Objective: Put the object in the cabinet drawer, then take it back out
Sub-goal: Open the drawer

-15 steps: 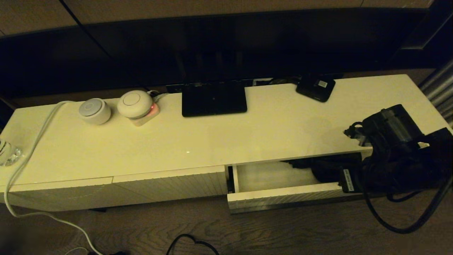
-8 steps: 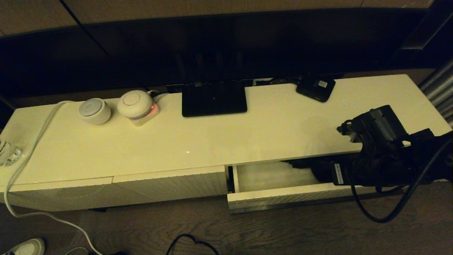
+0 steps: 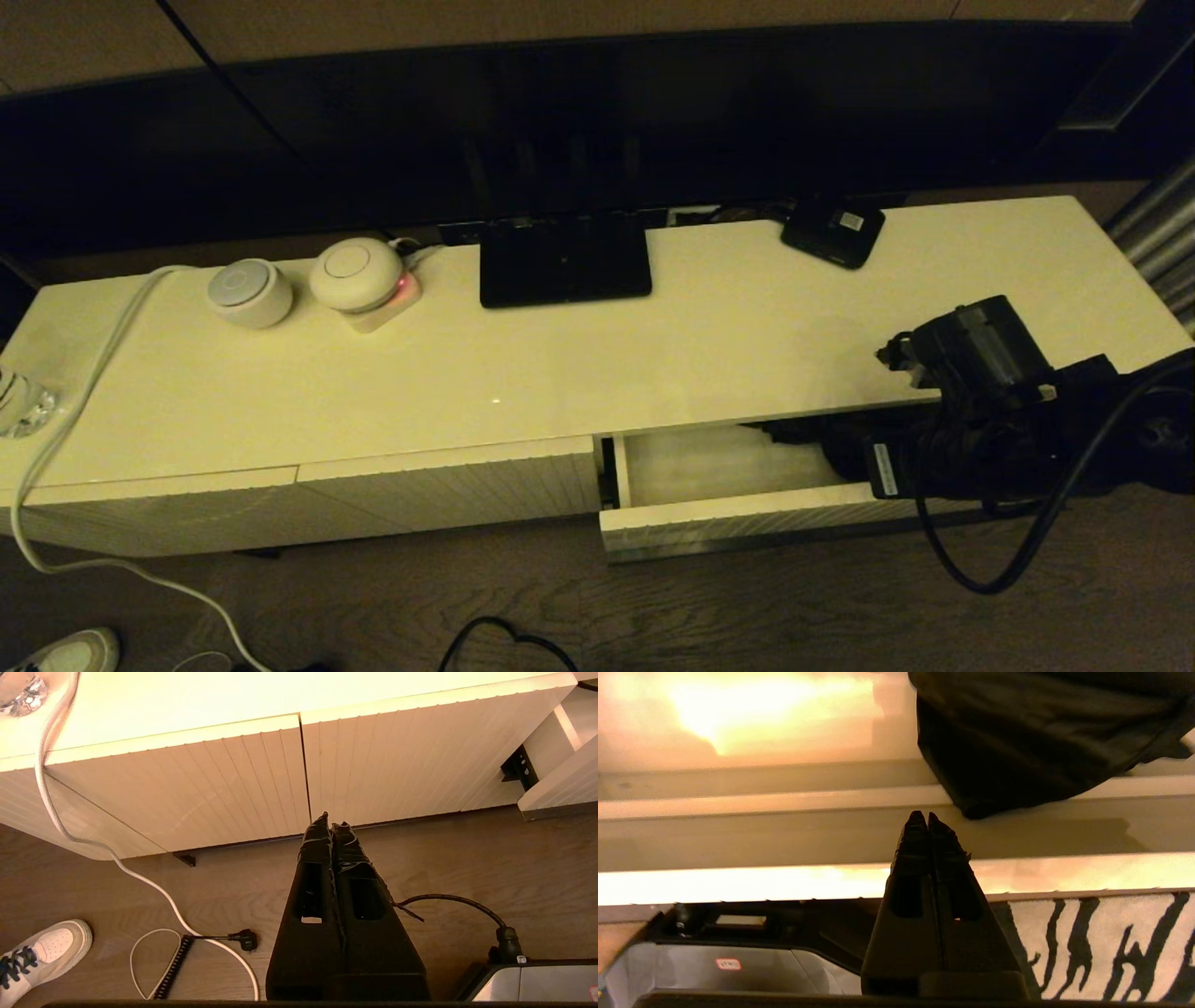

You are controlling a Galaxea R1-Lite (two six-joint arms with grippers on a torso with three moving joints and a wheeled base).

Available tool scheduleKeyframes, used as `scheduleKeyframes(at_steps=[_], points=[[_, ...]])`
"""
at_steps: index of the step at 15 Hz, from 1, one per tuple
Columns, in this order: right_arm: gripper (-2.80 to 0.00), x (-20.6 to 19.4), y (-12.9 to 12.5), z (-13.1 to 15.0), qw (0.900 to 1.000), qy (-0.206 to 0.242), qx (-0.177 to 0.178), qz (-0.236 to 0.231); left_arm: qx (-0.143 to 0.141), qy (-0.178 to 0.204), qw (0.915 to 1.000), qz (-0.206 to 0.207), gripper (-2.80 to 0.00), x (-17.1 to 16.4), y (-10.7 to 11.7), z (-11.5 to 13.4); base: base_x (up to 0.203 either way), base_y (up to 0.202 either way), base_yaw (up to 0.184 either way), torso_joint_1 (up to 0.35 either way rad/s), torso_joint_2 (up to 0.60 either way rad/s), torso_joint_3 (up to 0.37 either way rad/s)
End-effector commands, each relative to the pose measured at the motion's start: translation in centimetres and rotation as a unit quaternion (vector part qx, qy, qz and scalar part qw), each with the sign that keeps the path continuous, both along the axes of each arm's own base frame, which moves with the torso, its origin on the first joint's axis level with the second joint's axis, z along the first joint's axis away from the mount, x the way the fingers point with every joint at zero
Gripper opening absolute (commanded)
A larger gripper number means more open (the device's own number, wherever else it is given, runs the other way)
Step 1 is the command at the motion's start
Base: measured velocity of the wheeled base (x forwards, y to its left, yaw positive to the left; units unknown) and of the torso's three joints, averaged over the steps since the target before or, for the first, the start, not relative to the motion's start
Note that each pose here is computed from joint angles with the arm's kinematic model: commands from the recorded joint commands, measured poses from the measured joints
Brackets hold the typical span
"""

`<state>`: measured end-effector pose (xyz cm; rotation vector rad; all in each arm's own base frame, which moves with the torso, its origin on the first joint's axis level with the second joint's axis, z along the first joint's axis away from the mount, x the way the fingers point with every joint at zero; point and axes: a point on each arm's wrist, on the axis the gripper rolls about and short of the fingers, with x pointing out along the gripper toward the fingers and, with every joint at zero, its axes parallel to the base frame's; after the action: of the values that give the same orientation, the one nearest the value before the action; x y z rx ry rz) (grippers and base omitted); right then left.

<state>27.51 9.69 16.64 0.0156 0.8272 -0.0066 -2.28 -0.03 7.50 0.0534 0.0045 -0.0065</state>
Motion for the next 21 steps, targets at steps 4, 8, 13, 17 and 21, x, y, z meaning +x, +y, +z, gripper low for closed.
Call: scheduleKeyframes(at_steps=[4,8,13,17,21], points=[[-2.80,-0.7,0.0,-1.7,0.999,0.031,-0.012,0.001,0.000,0.001,1.0000,0.000,-2.80,0.0,0.0,-0.1,0.000,0.000,0.000,0.000,0.00,0.000],[-2.80,-1.8,-0.4,-3.0,0.998,0.060,-0.018,0.003,0.000,0.001,1.0000,0.000,-2.80,0.0,0.0,-0.1,0.000,0.000,0.000,0.000,0.00,0.000],[-2.80,-3.4,-0.5,-4.2,0.995,0.097,-0.027,0.009,0.000,0.001,1.0000,0.000,-2.80,0.0,0.0,-0.1,0.000,0.000,0.000,0.000,0.00,0.000],[-2.80,-4.6,-0.1,-5.0,0.991,0.134,-0.023,0.009,0.000,0.001,1.0000,0.000,-2.80,0.0,0.0,-0.1,0.000,0.000,0.000,0.000,0.00,0.000],[-2.80,-6.0,0.5,-5.4,0.984,0.175,-0.012,0.012,0.000,0.001,1.0000,0.000,-2.80,0.0,0.0,-0.1,0.000,0.000,0.000,0.000,0.00,0.000]])
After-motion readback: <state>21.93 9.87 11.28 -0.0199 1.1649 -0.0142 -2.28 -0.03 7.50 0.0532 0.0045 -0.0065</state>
